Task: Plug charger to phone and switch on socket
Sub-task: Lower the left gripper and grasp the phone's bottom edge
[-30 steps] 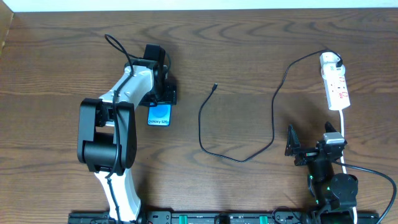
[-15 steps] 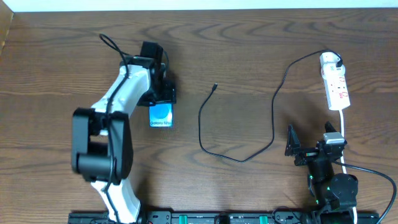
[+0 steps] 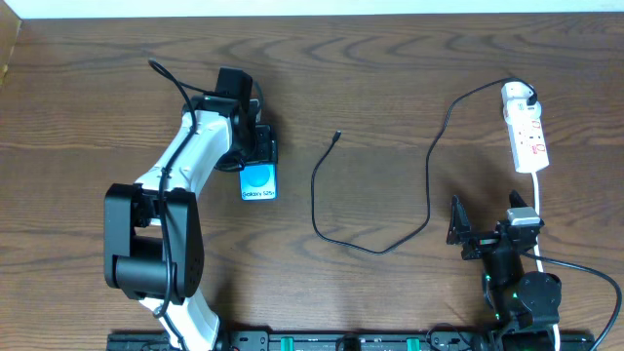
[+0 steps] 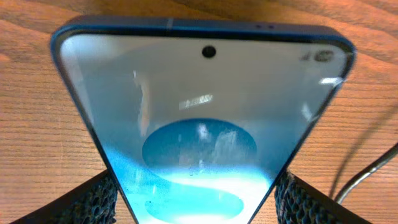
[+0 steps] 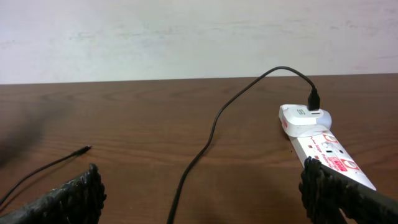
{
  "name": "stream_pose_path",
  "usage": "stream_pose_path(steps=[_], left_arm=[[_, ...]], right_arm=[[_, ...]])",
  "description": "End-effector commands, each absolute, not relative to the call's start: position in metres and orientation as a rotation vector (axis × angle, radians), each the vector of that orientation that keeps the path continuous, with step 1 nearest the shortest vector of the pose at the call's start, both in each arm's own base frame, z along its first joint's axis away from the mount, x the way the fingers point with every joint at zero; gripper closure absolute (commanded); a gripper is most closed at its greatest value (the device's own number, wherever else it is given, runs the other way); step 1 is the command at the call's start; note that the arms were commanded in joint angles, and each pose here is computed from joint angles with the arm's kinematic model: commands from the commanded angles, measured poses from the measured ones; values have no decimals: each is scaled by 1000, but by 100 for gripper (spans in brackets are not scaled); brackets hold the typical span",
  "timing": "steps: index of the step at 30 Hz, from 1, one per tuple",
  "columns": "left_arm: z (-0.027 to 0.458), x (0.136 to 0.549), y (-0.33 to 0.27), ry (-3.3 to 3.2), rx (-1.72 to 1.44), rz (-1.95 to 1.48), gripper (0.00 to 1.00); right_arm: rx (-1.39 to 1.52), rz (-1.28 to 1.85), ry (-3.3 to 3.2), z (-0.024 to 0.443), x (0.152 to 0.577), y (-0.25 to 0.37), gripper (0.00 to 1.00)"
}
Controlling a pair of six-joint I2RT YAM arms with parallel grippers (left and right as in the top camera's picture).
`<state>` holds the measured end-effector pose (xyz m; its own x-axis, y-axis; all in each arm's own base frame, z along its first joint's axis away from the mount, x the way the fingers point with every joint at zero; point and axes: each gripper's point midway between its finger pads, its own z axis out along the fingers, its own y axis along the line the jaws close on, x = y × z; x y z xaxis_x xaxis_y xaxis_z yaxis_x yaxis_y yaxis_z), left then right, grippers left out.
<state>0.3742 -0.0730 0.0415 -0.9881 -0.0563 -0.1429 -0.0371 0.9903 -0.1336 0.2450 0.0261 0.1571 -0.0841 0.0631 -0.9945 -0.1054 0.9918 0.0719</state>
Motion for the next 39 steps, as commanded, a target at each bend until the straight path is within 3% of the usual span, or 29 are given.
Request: stream_pose_path(steps=[1,15,17,23,39], left_arm=[[40,373,-74,2979,-87,-218,22],[21,366,-73,2980,-88,-218,21],[17,365,-73,2977,-88,-218,15],[4,362,-75,2984,-104,-218,12],[-43,346,-83,3093,-9,-52,11]], right_arm=[[-27,121,1650,156,245,23,1],[-27,121,1650,156,245,23,1],[-27,121,1650,156,245,23,1],[-27,121,1650,156,245,23,1],[-27,121,1650,156,245,23,1]])
